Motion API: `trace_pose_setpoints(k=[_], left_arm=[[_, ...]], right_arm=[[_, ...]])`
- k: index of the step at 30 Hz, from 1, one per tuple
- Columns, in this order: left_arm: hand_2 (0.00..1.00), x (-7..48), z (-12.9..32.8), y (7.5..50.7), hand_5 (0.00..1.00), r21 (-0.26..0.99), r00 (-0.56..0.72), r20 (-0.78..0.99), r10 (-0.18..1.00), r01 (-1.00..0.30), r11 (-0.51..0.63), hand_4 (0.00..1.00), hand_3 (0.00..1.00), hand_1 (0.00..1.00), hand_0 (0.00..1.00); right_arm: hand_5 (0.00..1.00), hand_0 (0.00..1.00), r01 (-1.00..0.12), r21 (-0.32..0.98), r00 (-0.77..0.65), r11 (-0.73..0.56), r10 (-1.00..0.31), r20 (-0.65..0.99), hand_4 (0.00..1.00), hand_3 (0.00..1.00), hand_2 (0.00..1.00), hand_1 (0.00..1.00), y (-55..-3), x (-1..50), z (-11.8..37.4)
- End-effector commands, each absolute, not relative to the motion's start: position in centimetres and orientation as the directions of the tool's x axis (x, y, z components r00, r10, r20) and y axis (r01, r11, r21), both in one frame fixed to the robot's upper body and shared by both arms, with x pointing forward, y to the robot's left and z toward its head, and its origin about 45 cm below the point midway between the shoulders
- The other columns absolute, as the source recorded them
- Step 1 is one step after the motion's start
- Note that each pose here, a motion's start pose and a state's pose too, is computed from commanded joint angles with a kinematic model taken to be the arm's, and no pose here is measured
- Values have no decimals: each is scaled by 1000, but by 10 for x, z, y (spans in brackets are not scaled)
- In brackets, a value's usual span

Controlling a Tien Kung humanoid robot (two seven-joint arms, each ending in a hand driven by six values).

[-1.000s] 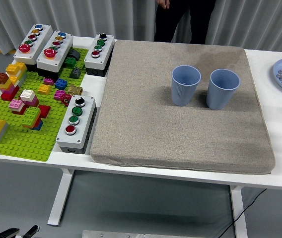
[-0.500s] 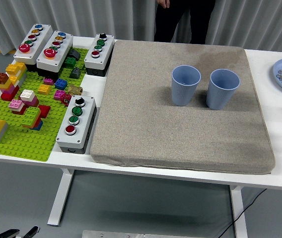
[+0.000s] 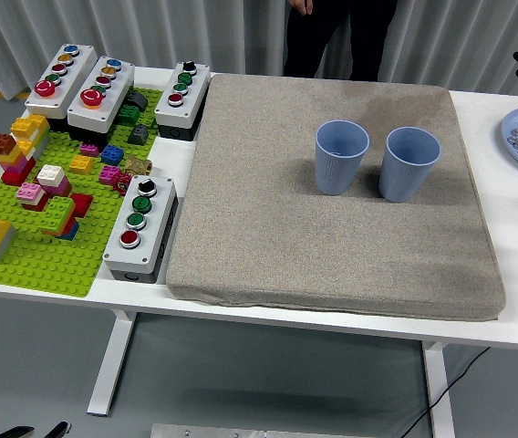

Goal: Pick cup pour cup place

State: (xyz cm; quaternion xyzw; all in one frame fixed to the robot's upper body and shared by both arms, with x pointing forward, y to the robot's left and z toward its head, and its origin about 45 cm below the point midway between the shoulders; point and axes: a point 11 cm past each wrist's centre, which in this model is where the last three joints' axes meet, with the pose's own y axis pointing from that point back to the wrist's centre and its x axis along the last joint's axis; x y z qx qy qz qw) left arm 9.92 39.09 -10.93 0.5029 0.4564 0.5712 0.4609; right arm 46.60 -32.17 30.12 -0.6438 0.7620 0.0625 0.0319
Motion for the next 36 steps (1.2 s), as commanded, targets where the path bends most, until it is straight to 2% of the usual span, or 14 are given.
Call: trace_pose_setpoints(k=[36], left_arm=[[831, 103, -109, 389, 980, 985, -75, 148, 986, -74, -154, 507, 712, 787, 764]], right_arm=[[987, 951, -979, 44, -203, 198, -971, -130, 804, 854, 881, 835, -336, 466, 305]])
